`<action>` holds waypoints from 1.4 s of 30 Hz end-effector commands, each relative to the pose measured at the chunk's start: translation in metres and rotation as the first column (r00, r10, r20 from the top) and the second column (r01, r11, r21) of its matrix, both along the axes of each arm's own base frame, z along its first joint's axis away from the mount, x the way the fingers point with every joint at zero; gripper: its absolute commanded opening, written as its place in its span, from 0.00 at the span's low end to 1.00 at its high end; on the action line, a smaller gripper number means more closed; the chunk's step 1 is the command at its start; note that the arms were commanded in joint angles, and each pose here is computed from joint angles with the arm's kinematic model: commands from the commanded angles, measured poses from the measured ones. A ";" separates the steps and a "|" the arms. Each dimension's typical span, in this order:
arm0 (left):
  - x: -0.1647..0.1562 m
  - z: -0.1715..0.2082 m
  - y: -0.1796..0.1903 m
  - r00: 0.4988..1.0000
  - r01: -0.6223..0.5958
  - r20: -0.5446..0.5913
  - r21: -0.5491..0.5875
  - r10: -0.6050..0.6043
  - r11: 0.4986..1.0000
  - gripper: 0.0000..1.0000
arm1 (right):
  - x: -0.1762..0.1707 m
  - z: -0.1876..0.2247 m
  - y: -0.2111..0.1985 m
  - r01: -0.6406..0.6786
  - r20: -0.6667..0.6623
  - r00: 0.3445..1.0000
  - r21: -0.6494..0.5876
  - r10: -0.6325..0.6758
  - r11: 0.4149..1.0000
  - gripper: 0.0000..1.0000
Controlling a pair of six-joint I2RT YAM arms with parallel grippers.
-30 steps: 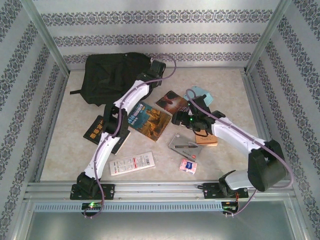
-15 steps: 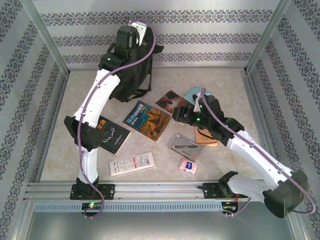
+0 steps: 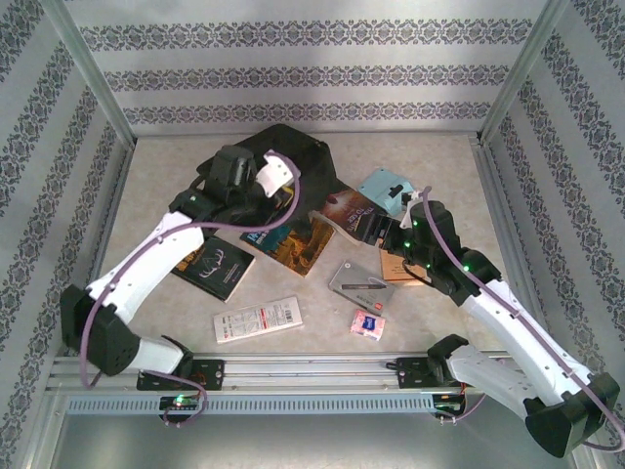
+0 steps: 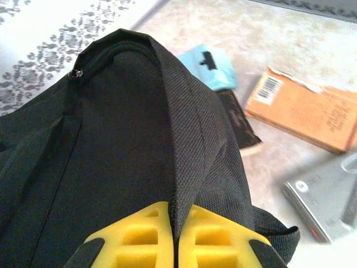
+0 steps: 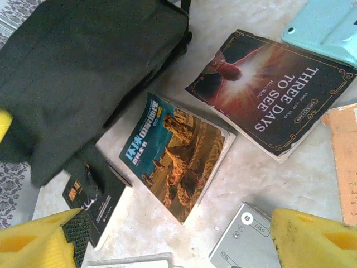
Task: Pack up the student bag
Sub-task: Place the student bag on the book, then unzip the student bag to access the book.
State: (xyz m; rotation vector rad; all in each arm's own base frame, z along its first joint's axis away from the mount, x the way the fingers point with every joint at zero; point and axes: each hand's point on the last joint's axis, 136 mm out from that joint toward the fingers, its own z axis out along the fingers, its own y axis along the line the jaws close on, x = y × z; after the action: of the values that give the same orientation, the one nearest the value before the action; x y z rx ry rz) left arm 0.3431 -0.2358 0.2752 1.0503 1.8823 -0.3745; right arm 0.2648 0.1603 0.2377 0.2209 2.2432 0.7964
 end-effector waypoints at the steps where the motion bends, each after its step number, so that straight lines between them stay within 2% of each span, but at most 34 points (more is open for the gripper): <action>1: -0.046 0.005 -0.002 0.989 0.141 0.050 0.025 -0.142 0.990 0.00 | 0.004 -0.006 -0.005 0.039 -0.033 0.999 -0.001 -0.039 0.999 0.84; 5: -0.096 -0.030 0.018 0.988 0.155 0.013 0.070 -0.156 0.985 0.00 | 0.012 -0.012 0.000 0.031 -0.062 0.998 0.001 -0.031 1.000 0.84; 8: -0.125 -0.060 0.029 0.986 0.156 -0.071 0.101 -0.149 0.983 0.00 | 0.020 -0.017 0.008 0.012 -0.082 0.997 0.004 -0.011 1.000 0.84; 9: -0.132 -0.070 0.032 0.983 0.159 -0.106 0.118 -0.147 0.980 0.05 | 0.022 -0.018 0.012 0.002 -0.091 0.996 0.003 -0.001 1.000 0.84; 12: -0.139 -0.088 0.042 0.983 0.083 -0.172 0.126 -0.060 0.989 0.35 | 0.031 -0.022 0.023 -0.030 -0.111 0.993 -0.011 0.028 0.999 0.84; 15: -0.139 -0.078 0.044 0.974 -0.031 -0.223 0.042 0.039 0.999 0.64 | 0.041 -0.023 0.033 -0.065 -0.135 0.989 -0.030 0.060 0.997 0.86; 16: -0.137 -0.071 0.044 0.967 -0.070 -0.246 0.016 0.072 0.997 0.71 | 0.044 -0.023 0.036 -0.076 -0.143 0.987 -0.044 0.069 0.996 0.86; 17: -0.139 -0.065 0.041 0.955 -0.084 -0.287 -0.006 0.079 0.996 0.73 | 0.049 -0.023 0.037 -0.080 -0.149 0.986 -0.055 0.071 0.995 0.86; 19: -0.138 -0.059 0.034 0.927 -0.122 -0.363 -0.043 0.098 0.992 0.73 | 0.058 -0.023 0.044 -0.100 -0.153 0.984 -0.053 0.091 0.994 0.87; 23: -0.112 -0.049 0.041 0.857 -0.353 -0.426 -0.079 0.289 0.932 0.75 | 0.079 -0.028 0.064 -0.163 -0.196 0.969 -0.048 0.151 0.985 0.86; 27: -0.100 -0.042 0.034 0.785 -0.468 -0.518 -0.136 0.340 0.873 0.72 | 0.101 -0.042 0.077 -0.228 -0.244 0.949 -0.091 0.200 0.969 0.73; 29: -0.094 -0.044 0.040 0.757 -0.521 -0.522 -0.121 0.392 0.845 0.74 | 0.112 -0.053 0.082 -0.259 -0.270 0.935 -0.080 0.229 0.963 0.71; 31: -0.088 -0.048 0.056 0.714 -0.600 -0.516 -0.101 0.474 0.794 0.74 | 0.120 -0.062 0.089 -0.290 -0.296 0.918 -0.042 0.266 0.956 0.69; 35: -0.084 -0.059 0.089 0.592 -0.730 -0.595 -0.111 0.544 0.674 0.76 | 0.132 -0.077 0.106 -0.360 -0.325 0.876 0.051 0.356 0.932 0.68; 37: -0.084 -0.067 0.097 0.534 -0.769 -0.640 -0.096 0.553 0.632 0.75 | 0.135 -0.085 0.116 -0.393 -0.337 0.855 0.077 0.395 0.916 0.68; 39: -0.083 -0.073 0.103 0.486 -0.793 -0.671 -0.070 0.560 0.605 0.73 | 0.136 -0.097 0.123 -0.412 -0.361 0.835 0.092 0.416 0.907 0.65; 42: -0.082 -0.081 0.109 0.459 -0.803 -0.666 -0.026 0.588 0.596 0.73 | 0.140 -0.112 0.126 -0.415 -0.381 0.826 0.088 0.415 0.906 0.64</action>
State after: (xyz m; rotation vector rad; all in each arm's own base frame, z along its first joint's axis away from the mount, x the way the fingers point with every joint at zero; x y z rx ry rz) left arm 0.2684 -0.1334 0.2083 -0.1455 2.4359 -0.5530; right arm 0.4089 0.2740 0.1222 -0.0589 2.7210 0.9894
